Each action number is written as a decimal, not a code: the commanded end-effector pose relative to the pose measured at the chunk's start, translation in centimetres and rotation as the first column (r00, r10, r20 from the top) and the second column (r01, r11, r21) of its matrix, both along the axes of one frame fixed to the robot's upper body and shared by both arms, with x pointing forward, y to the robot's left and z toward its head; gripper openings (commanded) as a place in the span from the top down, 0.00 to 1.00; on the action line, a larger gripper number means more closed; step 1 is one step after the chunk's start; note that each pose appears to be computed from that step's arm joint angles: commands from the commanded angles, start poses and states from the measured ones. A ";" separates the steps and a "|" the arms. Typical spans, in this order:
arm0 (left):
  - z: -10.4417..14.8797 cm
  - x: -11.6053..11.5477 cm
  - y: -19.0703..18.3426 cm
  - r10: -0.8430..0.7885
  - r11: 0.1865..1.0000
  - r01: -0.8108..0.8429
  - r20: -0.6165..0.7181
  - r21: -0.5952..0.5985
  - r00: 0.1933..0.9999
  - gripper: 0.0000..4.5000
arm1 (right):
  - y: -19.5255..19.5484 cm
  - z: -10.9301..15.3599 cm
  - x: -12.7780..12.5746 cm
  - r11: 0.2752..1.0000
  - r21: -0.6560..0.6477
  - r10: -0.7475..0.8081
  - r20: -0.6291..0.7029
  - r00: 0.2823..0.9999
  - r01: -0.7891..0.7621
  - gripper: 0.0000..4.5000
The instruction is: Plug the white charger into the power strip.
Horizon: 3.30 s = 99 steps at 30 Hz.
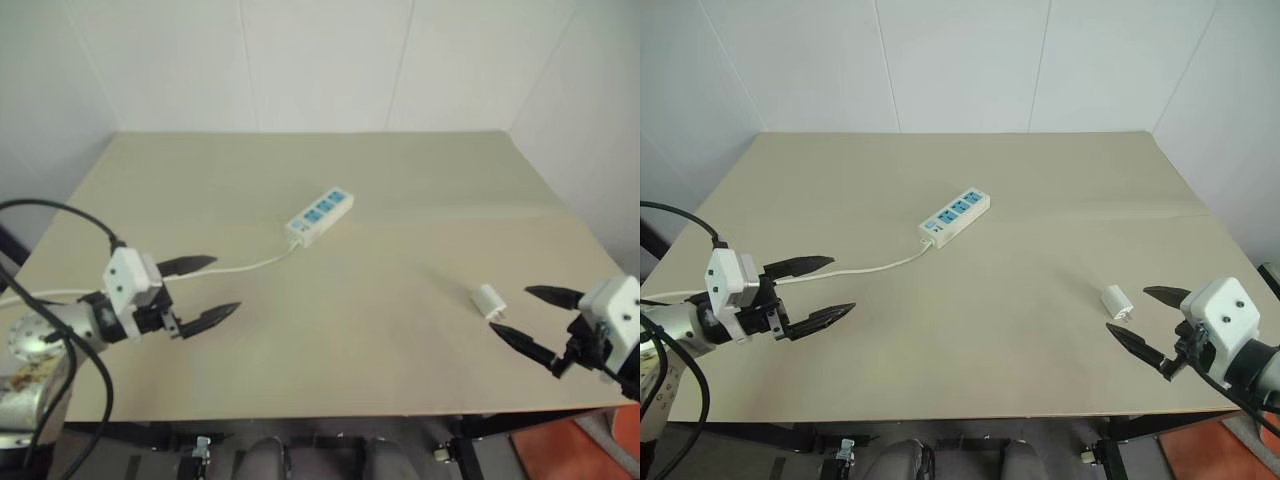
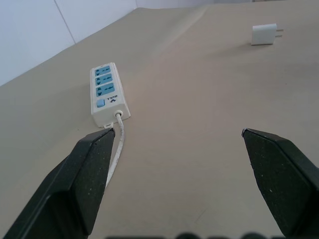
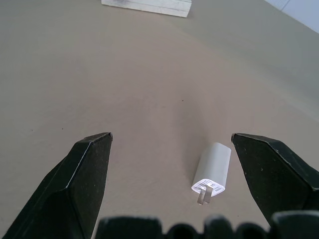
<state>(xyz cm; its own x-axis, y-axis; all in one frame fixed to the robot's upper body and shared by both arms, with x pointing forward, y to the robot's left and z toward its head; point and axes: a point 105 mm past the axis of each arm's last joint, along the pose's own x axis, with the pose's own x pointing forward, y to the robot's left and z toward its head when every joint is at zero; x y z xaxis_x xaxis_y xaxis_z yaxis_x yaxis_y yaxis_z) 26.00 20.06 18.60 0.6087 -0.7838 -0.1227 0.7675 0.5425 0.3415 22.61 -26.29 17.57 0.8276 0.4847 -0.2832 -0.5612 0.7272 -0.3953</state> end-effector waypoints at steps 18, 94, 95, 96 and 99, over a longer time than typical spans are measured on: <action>-1.0 9.2 -3.8 0.205 0.977 -0.205 0.015 0.062 0.979 0.01 | 1.7 1.5 1.4 0.999 0.024 0.039 0.096 0.995 -0.042 0.00; -8.3 5.7 -10.4 -0.520 0.854 0.515 -0.112 -0.073 0.847 0.01 | 3.6 2.5 0.6 0.998 0.025 0.062 0.135 0.989 -0.065 0.00; -8.5 5.8 -10.5 -0.512 0.859 0.506 -0.110 -0.075 0.852 0.01 | 3.6 2.5 0.5 0.997 0.027 0.064 0.135 0.989 -0.068 0.00; -8.6 5.9 -10.5 -0.507 0.862 0.502 -0.112 -0.076 0.854 0.01 | 3.7 2.5 0.5 0.997 0.030 0.066 0.134 0.989 -0.070 0.00; -9.2 6.1 -10.6 -0.494 0.869 0.489 -0.117 -0.072 0.861 0.01 | 3.8 2.5 0.5 0.997 0.033 0.069 0.134 0.989 -0.074 0.00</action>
<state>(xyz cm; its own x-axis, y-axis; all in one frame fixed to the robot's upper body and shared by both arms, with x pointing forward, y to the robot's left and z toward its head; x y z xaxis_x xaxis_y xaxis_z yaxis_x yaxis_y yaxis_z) 31.92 9.59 9.20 0.1222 -0.9836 -0.1328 0.9779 0.0965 0.1852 23.41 -22.64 18.84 0.8130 0.5525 -0.1839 -0.5747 0.7104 -0.4063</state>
